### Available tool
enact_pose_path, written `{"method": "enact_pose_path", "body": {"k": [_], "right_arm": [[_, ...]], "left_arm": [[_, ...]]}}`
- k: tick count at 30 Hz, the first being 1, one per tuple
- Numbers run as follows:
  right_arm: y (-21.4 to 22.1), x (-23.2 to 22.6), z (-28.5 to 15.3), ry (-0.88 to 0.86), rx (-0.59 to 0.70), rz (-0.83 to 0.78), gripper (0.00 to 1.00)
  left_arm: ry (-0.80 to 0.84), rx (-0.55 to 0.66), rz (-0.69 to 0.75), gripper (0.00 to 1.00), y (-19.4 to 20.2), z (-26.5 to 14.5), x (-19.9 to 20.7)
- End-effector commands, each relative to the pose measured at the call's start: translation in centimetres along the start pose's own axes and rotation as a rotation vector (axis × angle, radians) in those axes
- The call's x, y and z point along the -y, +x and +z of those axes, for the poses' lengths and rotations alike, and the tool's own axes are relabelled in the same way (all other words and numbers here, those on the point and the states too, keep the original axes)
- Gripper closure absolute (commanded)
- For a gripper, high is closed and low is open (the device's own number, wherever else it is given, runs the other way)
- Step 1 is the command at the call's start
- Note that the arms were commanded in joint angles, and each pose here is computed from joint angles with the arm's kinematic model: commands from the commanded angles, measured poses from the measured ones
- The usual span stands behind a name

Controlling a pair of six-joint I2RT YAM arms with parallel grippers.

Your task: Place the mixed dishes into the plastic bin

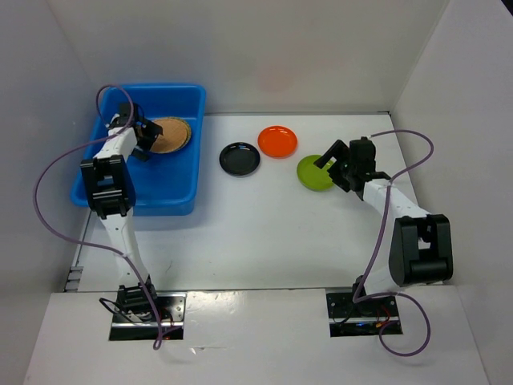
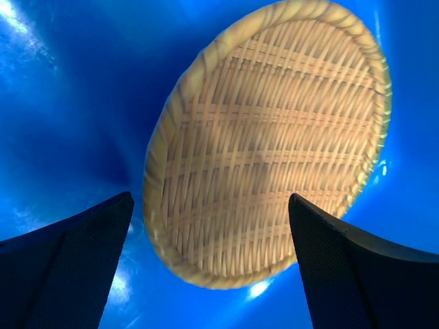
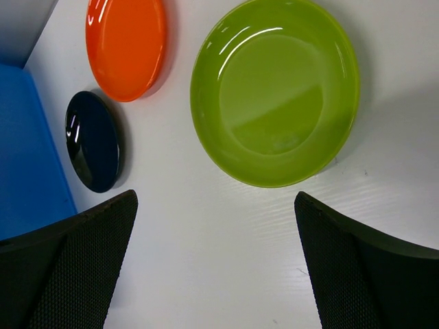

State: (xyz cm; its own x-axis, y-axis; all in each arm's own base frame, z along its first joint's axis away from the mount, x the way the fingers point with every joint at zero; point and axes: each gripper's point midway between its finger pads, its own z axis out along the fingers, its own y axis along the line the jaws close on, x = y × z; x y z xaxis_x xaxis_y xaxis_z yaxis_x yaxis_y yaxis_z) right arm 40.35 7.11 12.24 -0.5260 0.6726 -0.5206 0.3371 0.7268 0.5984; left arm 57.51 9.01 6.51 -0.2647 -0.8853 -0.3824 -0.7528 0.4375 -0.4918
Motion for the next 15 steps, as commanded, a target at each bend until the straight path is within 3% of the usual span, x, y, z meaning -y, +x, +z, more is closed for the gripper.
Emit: {"method": "enact_pose_path", "body": {"k": [1,8,15], "right_arm": [[-1.6,-0.8,0.2,-0.019,0.048,0.003,0.0],[-0.9,-0.3,0.9,-0.007,0.022,0.005,0.0],[-0.8,-0.7,1.0,-0.021,0.008,0.005,0.0]], "left_arm": [[0.08,0.039,0.007,0.0,-1.4,0.1,2.3],[0.128,0.001,0.122,0.0,-0.4,0.4,4.9],[0.001,0.115,0.276,0.0,-1.4,-0.6,4.7]]}}
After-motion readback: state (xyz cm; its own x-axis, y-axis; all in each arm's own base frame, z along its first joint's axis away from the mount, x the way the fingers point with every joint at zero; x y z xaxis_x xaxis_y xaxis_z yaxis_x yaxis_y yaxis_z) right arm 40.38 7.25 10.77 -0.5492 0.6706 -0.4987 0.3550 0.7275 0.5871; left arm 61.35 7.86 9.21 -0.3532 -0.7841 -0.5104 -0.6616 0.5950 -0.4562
